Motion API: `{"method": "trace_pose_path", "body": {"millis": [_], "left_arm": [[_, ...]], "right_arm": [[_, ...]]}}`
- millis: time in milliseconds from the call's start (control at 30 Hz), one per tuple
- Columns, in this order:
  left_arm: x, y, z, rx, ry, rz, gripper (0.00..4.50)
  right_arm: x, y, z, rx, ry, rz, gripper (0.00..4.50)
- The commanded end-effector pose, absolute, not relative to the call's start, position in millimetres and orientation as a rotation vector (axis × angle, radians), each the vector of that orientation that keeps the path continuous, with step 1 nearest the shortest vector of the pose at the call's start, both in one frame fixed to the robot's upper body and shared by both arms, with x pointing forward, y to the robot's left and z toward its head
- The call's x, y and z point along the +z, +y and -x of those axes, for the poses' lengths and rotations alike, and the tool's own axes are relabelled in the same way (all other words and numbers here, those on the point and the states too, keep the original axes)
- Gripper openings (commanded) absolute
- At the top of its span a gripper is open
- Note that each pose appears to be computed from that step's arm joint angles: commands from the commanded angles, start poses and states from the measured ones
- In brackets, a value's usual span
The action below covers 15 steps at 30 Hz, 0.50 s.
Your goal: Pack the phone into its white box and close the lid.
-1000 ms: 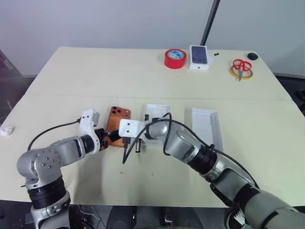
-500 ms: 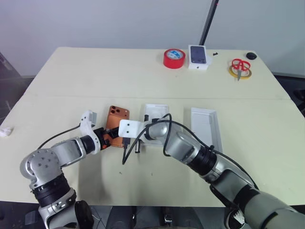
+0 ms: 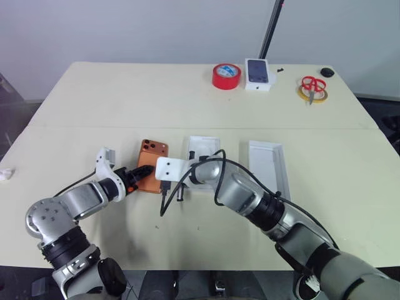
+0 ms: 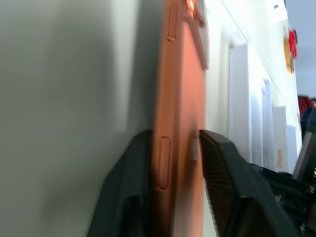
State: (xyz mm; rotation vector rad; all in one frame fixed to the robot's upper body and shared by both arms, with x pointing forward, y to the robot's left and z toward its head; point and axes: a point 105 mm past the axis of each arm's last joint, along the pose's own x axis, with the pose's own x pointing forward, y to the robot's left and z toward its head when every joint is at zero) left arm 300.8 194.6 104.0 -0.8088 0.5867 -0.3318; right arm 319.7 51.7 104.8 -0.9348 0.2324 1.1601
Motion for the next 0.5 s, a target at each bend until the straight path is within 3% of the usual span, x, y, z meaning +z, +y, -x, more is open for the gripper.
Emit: {"method": "trace_pose_path", "body": {"millis": [33,167,200,233,300,500], "left_arm": [[106,198,-298,-0.325,0.571,0.828,1.76],[106,197,-298,-0.321,0.560,0.865,1.76],[107,196,-298,-0.320,0.558,0.869,1.13],[108,196,-298,-0.321,0.551,0.879,0.96],[112,195,-298,-0.334,0.527,0.905,0.03],[148,189,-304,-0.407,0.370,0.997,0.01]], "right_arm": [[117,51,-320,1.143,0.191,0.922,0.00],[125,45,-323,1.120,0.175,0.921,0.00],[128,42,-324,1.113,0.170,0.922,0.00],[133,38,-327,1.097,0.157,0.923,0.00],[143,29,-329,1.079,0.122,0.925,0.00],[183,-15,-327,1.074,0.006,0.764,0.00]]}}
